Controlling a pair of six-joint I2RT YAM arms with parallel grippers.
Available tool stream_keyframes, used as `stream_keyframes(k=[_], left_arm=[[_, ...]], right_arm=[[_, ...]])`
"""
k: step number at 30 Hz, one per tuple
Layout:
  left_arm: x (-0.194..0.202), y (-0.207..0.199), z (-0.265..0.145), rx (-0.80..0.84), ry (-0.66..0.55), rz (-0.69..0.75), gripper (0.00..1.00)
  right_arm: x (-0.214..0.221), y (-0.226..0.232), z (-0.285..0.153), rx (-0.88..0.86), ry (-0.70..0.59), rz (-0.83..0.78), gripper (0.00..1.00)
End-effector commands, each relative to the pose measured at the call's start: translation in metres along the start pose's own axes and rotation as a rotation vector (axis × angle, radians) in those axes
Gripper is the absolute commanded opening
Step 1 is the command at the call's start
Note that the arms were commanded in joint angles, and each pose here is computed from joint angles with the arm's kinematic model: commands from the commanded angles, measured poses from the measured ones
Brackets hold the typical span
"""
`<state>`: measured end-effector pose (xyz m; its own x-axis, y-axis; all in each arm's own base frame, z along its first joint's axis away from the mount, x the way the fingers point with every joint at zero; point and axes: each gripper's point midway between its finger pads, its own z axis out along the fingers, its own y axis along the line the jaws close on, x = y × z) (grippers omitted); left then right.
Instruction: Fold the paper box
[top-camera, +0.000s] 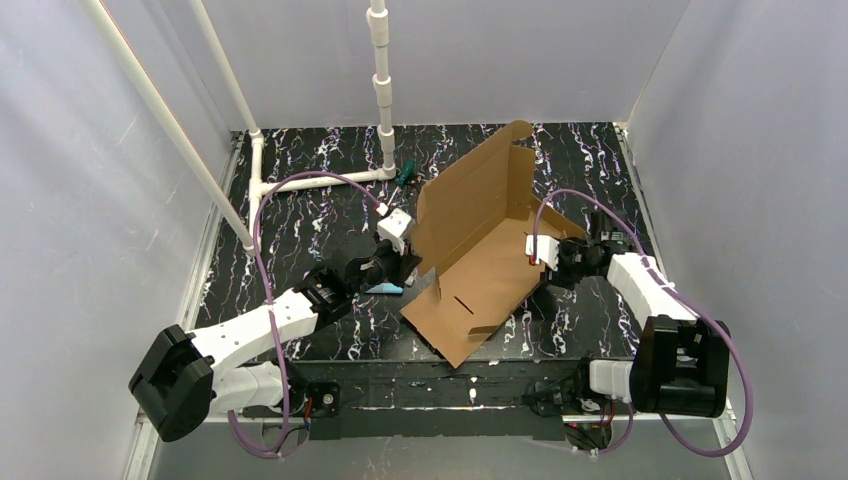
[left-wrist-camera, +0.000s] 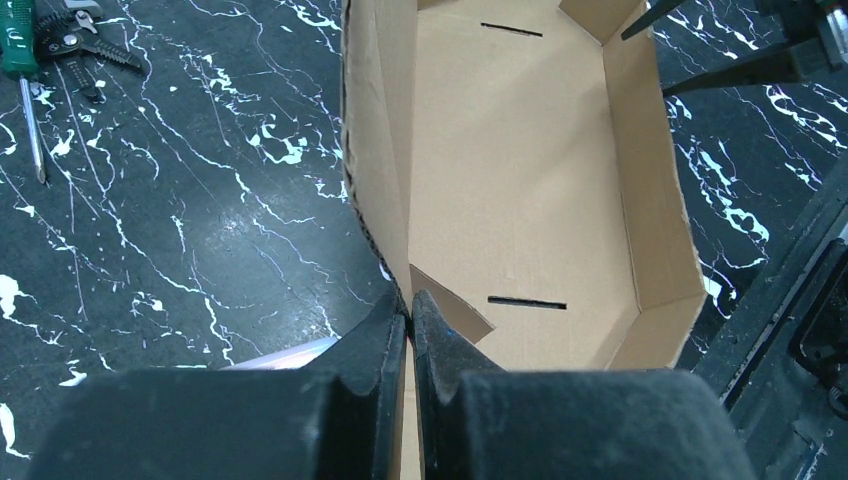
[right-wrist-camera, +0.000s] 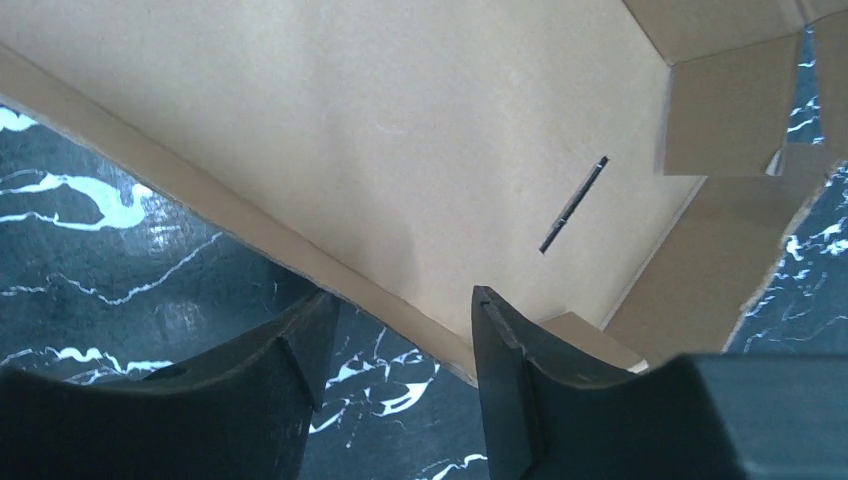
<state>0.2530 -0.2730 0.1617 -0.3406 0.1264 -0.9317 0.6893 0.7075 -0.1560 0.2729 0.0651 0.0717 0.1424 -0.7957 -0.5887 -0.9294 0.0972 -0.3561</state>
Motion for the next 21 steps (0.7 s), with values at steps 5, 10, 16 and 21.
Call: stream_keyframes(k=[5,10,16,21], left_arm=[[-0.002,-0.012,-0.001,0.060,-0.005,0.010,0.00],[-0.004,-0.011,-0.003,0.053,-0.016,0.016,0.00],[-0.003,-0.011,-0.002,0.054,-0.012,0.019,0.00],[-0.002,-0.015,-0.001,0.079,-0.005,0.013,0.00]], right_arm=[[-0.004,0.020,0.029,-0.078,0.041,0.070,0.60],[-0.008,0.020,0.032,-0.106,0.049,0.092,0.54],[-0.014,0.021,0.034,-0.139,0.030,0.151,0.54],[-0.013,0.022,0.041,-0.150,0.035,0.199,0.47]])
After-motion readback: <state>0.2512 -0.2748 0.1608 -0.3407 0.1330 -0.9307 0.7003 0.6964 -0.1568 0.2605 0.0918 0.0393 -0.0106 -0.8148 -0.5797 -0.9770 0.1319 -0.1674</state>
